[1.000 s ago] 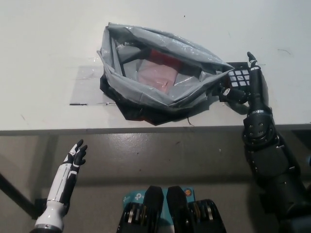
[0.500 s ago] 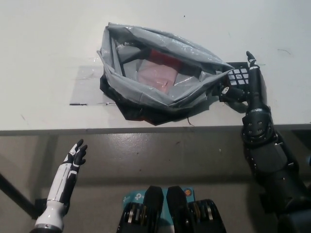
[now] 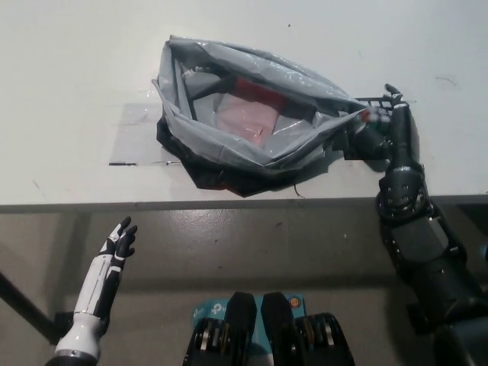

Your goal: Use the right hand to pick up a rubix's cube and place it into a plastic bag and lift the bag

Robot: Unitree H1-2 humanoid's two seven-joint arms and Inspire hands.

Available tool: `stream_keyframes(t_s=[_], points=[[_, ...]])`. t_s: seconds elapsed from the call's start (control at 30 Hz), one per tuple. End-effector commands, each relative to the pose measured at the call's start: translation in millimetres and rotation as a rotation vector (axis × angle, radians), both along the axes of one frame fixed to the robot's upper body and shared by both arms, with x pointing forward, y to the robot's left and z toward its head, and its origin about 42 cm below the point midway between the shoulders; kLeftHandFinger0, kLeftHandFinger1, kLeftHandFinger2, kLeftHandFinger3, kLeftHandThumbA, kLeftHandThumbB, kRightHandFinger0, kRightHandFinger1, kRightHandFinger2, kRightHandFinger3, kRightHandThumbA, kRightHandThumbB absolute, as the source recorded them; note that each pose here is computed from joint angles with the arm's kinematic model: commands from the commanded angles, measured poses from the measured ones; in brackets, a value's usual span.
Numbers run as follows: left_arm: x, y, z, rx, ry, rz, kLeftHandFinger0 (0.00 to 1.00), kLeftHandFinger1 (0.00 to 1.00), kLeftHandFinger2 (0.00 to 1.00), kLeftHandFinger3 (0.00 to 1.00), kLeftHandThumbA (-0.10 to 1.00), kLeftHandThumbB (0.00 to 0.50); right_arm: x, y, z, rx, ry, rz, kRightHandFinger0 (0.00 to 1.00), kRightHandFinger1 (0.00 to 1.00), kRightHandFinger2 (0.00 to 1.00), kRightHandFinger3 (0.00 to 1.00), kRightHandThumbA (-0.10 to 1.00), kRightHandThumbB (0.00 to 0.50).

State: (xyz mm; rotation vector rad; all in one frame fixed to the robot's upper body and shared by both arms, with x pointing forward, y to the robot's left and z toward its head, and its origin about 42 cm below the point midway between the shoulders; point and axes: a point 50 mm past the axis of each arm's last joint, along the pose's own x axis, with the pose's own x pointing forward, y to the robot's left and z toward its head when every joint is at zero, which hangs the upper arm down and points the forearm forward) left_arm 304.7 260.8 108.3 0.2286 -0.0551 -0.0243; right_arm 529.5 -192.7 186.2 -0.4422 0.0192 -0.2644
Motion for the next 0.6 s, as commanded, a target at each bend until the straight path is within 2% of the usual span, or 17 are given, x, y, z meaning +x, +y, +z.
stream_keyframes(t_s=[0.0, 0.03, 0.07, 0.1, 0.2, 0.47, 0.57], points=[[7.5, -0.4, 15.2, 0.0, -0.061, -0.007, 1.0, 1.0, 1.0, 1.0, 1.0, 0.135, 12.5, 6.7, 28.8, -0.033, -0.032, -0.026, 0.0, 0.13, 0.4, 0.42, -0.1, 0.285], [7.6, 0.0, 14.6, -0.002, -0.061, -0.009, 1.0, 1.0, 1.0, 1.0, 1.0, 0.137, 11.4, 6.7, 26.0, -0.038, -0.026, -0.02, 0.0, 0.16, 0.54, 0.46, -0.1, 0.277], [7.6, 0.1, 14.4, -0.003, -0.062, -0.009, 1.0, 1.0, 1.0, 1.0, 1.0, 0.137, 11.1, 6.8, 25.3, -0.038, -0.025, -0.019, 0.0, 0.16, 0.54, 0.46, -0.1, 0.277], [8.2, 0.2, 14.3, -0.004, -0.067, -0.011, 1.0, 1.0, 1.0, 1.0, 1.0, 0.128, 10.8, 6.1, 23.3, -0.041, -0.02, -0.01, 0.0, 0.22, 0.66, 0.53, -0.1, 0.275], [9.3, 0.2, 15.2, -0.001, -0.073, -0.012, 1.0, 1.0, 1.0, 1.0, 1.0, 0.124, 11.1, 5.2, 22.1, -0.039, -0.015, -0.004, 0.0, 0.3, 0.77, 0.62, -0.1, 0.274], [13.0, 0.5, 18.3, 0.002, -0.087, -0.011, 1.0, 1.0, 1.0, 1.0, 1.0, 0.128, 11.7, 3.7, 20.1, 0.015, -0.034, -0.012, 0.02, 0.41, 0.87, 0.73, -0.1, 0.252], [14.2, 0.3, 18.8, -0.004, -0.086, -0.015, 1.0, 1.0, 1.0, 1.0, 1.0, 0.119, 11.1, 3.9, 21.1, 0.052, -0.058, -0.023, 0.0, 0.37, 0.84, 0.77, -0.1, 0.243]])
